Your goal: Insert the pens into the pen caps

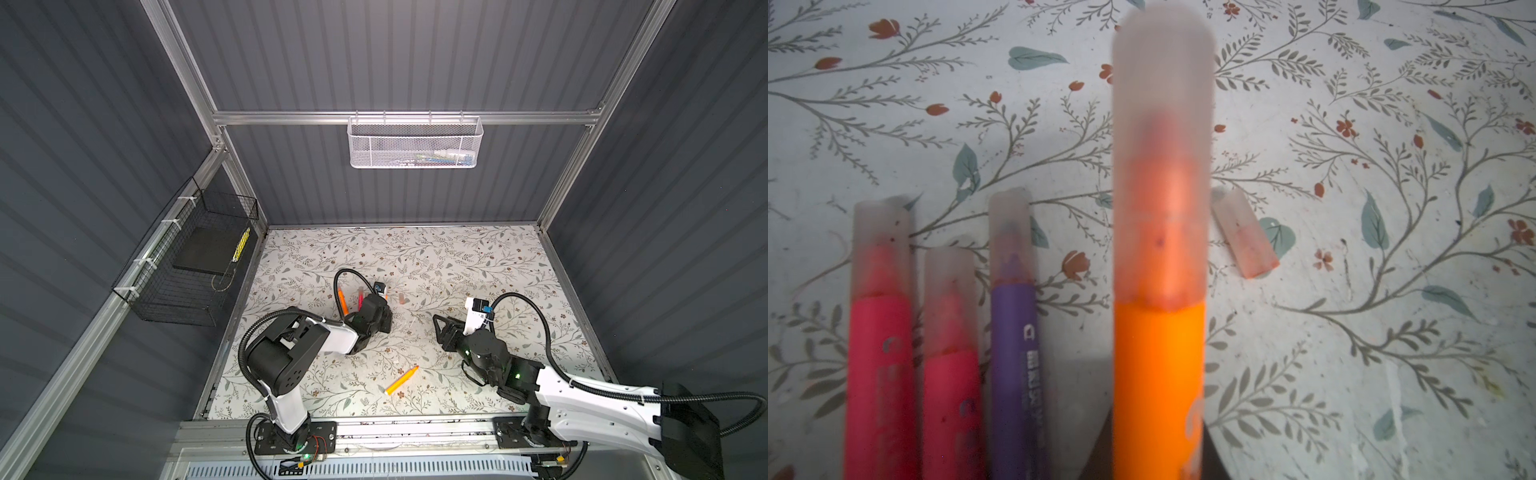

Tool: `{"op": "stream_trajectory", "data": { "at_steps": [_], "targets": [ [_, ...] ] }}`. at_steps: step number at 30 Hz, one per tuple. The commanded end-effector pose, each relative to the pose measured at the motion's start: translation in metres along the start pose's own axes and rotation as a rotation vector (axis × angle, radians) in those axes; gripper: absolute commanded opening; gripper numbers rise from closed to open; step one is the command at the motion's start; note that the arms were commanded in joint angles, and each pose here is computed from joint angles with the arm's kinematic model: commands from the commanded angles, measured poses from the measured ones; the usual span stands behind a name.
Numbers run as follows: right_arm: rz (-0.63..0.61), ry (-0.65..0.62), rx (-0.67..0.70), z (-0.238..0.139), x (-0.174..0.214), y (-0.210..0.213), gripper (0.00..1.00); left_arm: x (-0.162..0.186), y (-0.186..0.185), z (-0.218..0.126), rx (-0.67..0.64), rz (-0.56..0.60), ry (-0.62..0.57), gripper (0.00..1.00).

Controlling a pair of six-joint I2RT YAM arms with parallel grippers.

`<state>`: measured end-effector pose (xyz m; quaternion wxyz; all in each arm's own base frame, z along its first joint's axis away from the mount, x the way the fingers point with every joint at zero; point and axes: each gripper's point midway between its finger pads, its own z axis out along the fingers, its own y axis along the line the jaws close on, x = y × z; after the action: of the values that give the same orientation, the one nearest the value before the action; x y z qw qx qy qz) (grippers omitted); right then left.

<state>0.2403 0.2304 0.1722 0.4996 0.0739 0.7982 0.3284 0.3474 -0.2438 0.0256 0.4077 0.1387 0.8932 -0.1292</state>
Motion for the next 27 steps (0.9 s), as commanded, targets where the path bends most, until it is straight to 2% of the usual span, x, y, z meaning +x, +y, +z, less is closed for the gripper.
{"op": "stream_trajectory", "data": {
  "at_steps": [1, 17, 24, 27],
  "targets": [
    [0.008, -0.008, -0.006, 0.001, -0.005, 0.004, 0.54, 0.004, 0.000, 0.004, -0.015, -0.008, 0.017, 0.19],
    [0.023, -0.037, -0.005, -0.009, -0.010, -0.007, 0.52, -0.010, 0.006, 0.001, -0.068, 0.006, -0.001, 0.28],
    [0.018, -0.050, -0.011, -0.014, -0.017, -0.005, 0.51, -0.064, -0.002, -0.024, -0.064, 0.056, -0.081, 0.40],
    [0.024, -0.056, -0.022, -0.017, -0.020, -0.004, 0.52, -0.083, -0.013, -0.049, -0.001, 0.069, -0.124, 0.46]
  ]
}}
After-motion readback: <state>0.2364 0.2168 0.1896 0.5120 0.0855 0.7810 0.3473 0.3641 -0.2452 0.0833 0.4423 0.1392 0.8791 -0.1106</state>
